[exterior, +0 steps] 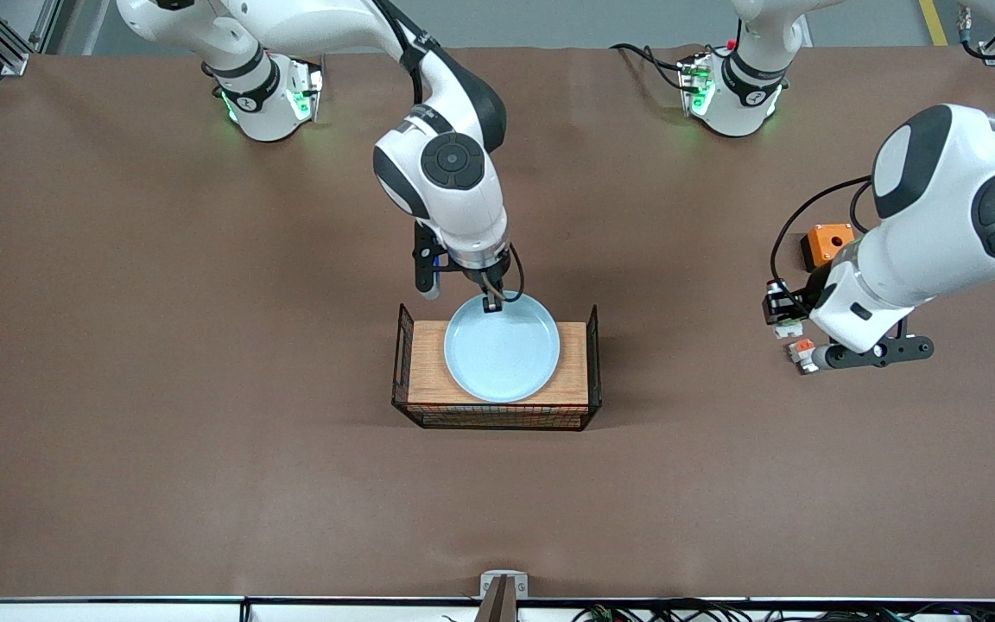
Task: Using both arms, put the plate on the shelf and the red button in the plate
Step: 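Open the right gripper and withdraw while the left gripper carries the button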
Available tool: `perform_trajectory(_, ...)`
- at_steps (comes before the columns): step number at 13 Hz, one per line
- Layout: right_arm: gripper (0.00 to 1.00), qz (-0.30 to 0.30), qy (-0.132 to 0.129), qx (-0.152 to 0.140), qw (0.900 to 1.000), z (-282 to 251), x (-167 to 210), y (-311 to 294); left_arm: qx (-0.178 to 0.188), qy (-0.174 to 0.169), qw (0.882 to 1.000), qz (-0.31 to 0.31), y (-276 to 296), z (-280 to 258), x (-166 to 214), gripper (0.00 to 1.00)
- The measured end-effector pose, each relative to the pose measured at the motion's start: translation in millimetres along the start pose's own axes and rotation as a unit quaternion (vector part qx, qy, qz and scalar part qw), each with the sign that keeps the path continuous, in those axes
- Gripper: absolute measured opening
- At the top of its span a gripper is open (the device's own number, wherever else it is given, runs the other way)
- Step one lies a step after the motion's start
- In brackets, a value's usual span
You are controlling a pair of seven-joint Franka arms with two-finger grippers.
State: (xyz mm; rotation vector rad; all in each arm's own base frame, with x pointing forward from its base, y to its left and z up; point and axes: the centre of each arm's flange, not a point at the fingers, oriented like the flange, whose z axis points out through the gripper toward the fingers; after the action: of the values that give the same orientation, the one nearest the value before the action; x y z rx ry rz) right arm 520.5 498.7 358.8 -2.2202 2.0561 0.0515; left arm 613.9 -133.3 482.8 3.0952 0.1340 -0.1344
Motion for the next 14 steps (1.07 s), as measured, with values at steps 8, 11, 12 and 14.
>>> perform_trajectory(8,0.98,-0.029,0.029,-0.04,0.998,-53.1,0.9,-2.7,-0.025,0.022,0.999,-0.021,41.6,-38.0,-21.1,0.41)
perform_trajectory(11,0.99,-0.106,0.039,-0.059,0.992,-138.3,13.4,13.5,-0.037,0.028,0.999,-0.028,61.7,-48.7,-29.1,0.41)
perform_trajectory(12,0.99,-0.141,0.042,-0.067,0.987,-168.9,27.0,19.0,-0.042,0.029,0.998,-0.03,65.9,-52.9,-30.7,0.41)
perform_trajectory(14,1.0,-0.209,0.043,-0.084,0.973,-219.3,64.2,23.7,-0.046,0.03,0.998,-0.042,70.5,-55.4,-32.1,0.41)
